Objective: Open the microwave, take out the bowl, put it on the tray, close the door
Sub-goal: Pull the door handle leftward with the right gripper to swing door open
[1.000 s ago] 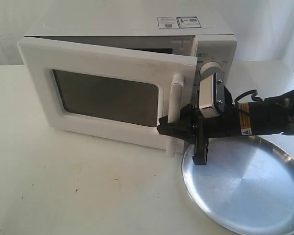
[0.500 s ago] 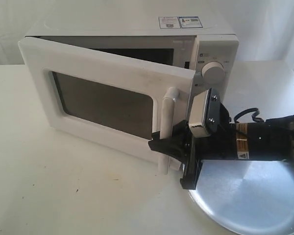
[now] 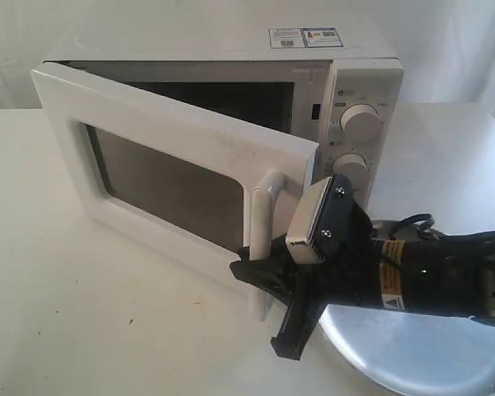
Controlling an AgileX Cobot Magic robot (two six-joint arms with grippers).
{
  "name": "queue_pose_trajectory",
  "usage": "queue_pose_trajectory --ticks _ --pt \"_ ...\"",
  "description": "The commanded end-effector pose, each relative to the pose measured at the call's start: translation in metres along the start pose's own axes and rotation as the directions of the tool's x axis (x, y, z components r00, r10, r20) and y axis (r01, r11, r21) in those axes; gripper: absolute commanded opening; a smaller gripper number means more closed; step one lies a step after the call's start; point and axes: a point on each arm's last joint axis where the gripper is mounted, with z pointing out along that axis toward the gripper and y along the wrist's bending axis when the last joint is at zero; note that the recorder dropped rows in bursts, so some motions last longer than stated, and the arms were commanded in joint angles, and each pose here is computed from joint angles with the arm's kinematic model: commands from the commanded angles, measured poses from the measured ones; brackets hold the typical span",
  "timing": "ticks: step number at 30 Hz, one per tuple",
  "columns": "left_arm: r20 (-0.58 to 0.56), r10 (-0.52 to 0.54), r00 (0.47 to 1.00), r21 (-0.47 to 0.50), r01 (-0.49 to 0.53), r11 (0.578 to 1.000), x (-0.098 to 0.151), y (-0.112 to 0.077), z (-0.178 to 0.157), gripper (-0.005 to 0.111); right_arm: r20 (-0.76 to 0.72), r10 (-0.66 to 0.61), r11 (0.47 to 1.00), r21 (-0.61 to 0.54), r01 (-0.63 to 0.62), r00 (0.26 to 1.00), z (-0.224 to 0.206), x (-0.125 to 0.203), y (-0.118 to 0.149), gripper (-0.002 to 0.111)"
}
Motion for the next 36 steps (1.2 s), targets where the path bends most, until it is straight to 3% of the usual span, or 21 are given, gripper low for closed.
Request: queue_pose_trajectory --ticks 1,4,7,10,14,15,19,23,26,28,30,33,36 --pt "0.003 -0.008 1.000 0.001 0.008 1.000 0.000 0.000 0.000 0.000 -0.054 -0.058 0.996 -0.073 0.054 0.997 -0.002 0.003 0.021 0.000" --pt "0.003 -0.008 1.000 0.001 0.008 1.000 0.000 0.000 0.000 0.000 -0.100 0.038 0.991 0.134 -0.024 0.994 -0.005 0.005 0.003 0.000" --pt "0.003 -0.008 1.000 0.001 0.008 1.000 0.000 0.000 0.000 0.000 -0.120 0.072 0.982 0.183 -0.050 0.990 -0.006 0.007 -0.001 0.004" --pt "0.003 -0.008 1.000 0.001 0.008 1.000 0.000 0.000 0.000 0.000 -0.130 0.069 0.983 0.176 -0.045 0.989 -0.007 0.010 0.001 0.024" --pt "0.003 -0.008 1.000 0.001 0.008 1.000 0.000 0.000 0.000 0.000 -0.138 0.077 0.982 0.183 -0.052 0.987 -0.007 0.010 0.001 0.064" --pt "0.003 -0.008 1.000 0.001 0.008 1.000 0.000 0.000 0.000 0.000 -0.138 0.101 0.979 0.192 -0.073 0.985 -0.008 0.010 0.000 0.067" --pt "0.003 -0.008 1.000 0.001 0.008 1.000 0.000 0.000 0.000 0.000 -0.161 0.175 0.957 0.259 -0.129 0.971 -0.016 0.007 -0.002 0.056" --pt "0.003 -0.008 1.000 0.001 0.008 1.000 0.000 0.000 0.000 0.000 -0.223 0.278 0.898 0.407 -0.170 0.934 -0.039 0.008 -0.001 0.042" --pt "0.003 -0.008 1.000 0.001 0.008 1.000 0.000 0.000 0.000 0.000 -0.238 0.326 0.839 0.519 -0.164 0.915 -0.061 0.005 0.001 0.023" --pt "0.003 -0.008 1.000 0.001 0.008 1.000 0.000 0.000 0.000 0.000 -0.230 0.319 0.812 0.567 -0.140 0.919 -0.074 -0.002 0.002 0.002" --pt "0.003 -0.008 1.000 0.001 0.008 1.000 0.000 0.000 0.000 0.000 -0.175 0.286 0.809 0.571 -0.140 0.942 -0.081 -0.014 0.003 0.000" --pt "0.003 -0.008 1.000 0.001 0.008 1.000 0.000 0.000 0.000 0.000 -0.057 0.167 0.861 0.495 -0.117 0.984 -0.081 -0.038 0.008 0.000" --pt "0.003 -0.008 1.000 0.001 0.008 1.000 0.000 0.000 0.000 0.000 -0.064 0.078 0.865 0.500 -0.036 0.995 -0.079 -0.054 0.001 0.000"
